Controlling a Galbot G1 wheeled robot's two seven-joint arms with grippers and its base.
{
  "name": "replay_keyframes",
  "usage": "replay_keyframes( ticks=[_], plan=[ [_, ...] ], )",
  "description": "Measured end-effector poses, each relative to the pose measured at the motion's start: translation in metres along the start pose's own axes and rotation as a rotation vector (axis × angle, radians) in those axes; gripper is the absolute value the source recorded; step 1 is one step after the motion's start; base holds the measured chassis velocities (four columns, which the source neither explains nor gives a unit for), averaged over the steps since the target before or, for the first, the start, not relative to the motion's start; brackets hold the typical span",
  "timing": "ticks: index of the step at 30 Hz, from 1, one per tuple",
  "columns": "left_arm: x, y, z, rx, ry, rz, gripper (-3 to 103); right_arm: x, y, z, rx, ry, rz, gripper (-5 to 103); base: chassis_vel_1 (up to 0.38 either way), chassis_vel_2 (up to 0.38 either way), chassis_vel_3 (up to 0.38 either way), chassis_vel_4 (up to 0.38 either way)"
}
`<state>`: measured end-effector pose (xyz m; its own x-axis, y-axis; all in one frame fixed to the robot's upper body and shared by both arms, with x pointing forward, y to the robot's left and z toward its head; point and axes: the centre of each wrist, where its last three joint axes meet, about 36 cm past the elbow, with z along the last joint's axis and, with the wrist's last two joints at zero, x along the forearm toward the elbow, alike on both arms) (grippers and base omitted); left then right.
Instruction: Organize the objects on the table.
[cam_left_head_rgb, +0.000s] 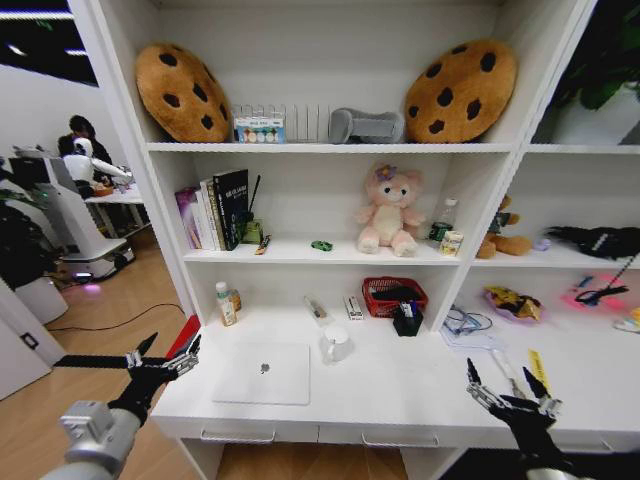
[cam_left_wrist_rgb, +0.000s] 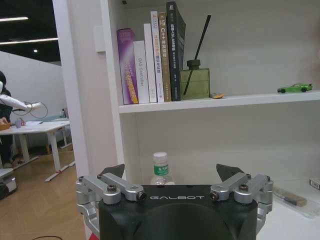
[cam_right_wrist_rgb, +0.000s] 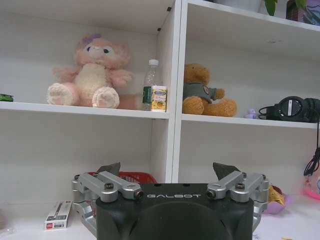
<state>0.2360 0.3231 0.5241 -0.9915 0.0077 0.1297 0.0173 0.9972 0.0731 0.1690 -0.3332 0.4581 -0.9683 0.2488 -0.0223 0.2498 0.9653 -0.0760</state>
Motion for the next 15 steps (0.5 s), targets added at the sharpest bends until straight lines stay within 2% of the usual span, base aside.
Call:
replay_keyframes(
  ticks=[7, 15],
  plan=[
    [0.0, 0.0, 0.0, 0.0, 0.0, 0.0, 100, 0.0, 0.0, 0.0, 0.0, 0.0, 0.0, 100, 0.115, -0.112, -0.136, 0.118],
    [0.0, 0.0, 0.0, 0.0, 0.0, 0.0, 100, 0.0, 0.0, 0.0, 0.0, 0.0, 0.0, 100, 0.234, -0.232, -0.236, 0.24]
  ],
)
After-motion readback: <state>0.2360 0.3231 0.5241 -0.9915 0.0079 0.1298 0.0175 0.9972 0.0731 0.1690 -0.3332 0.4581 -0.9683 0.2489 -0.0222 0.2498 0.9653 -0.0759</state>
